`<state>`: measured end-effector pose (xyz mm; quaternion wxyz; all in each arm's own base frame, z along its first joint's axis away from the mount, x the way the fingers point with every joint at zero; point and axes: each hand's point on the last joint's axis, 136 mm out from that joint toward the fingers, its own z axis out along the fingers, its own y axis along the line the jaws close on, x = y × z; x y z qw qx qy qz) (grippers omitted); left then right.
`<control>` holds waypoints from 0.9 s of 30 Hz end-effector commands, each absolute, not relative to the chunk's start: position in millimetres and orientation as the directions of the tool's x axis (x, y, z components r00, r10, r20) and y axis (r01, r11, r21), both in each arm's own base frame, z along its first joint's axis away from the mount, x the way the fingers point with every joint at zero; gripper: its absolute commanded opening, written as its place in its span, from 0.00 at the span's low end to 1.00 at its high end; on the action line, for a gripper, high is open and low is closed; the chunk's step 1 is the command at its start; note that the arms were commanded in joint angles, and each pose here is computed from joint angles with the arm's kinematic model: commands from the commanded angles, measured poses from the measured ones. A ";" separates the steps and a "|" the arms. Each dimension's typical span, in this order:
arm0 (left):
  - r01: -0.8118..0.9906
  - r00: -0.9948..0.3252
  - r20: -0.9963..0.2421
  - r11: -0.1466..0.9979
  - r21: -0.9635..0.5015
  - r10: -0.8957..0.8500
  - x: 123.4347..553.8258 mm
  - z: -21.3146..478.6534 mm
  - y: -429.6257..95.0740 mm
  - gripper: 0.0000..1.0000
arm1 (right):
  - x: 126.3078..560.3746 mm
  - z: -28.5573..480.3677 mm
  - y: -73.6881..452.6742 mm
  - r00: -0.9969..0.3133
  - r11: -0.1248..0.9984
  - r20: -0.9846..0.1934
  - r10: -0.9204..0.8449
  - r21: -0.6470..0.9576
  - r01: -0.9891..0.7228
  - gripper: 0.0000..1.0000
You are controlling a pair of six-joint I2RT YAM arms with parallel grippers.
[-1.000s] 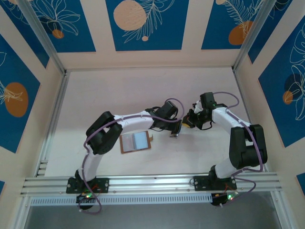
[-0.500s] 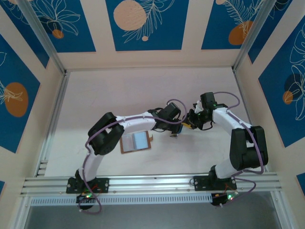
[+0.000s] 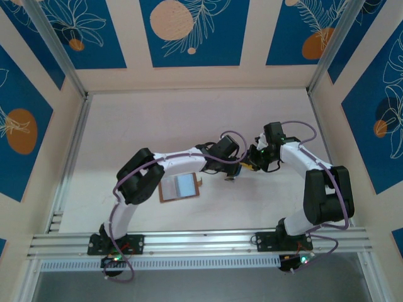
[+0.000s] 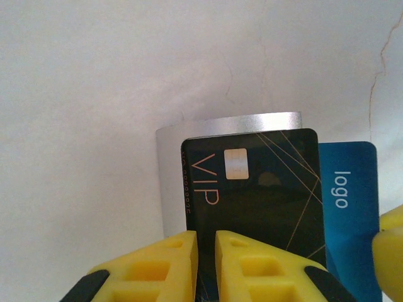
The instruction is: Put the credit cards into the card holder
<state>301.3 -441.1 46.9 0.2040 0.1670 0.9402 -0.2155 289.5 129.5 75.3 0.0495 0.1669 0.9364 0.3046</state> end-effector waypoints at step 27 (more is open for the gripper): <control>0.390 -0.887 -0.364 0.884 -0.258 0.285 284.8 10.0 -424.3 0.16 | 269.0 81.6 127.1 -0.941 0.780 0.019 0.338 0.553 0.291 0.00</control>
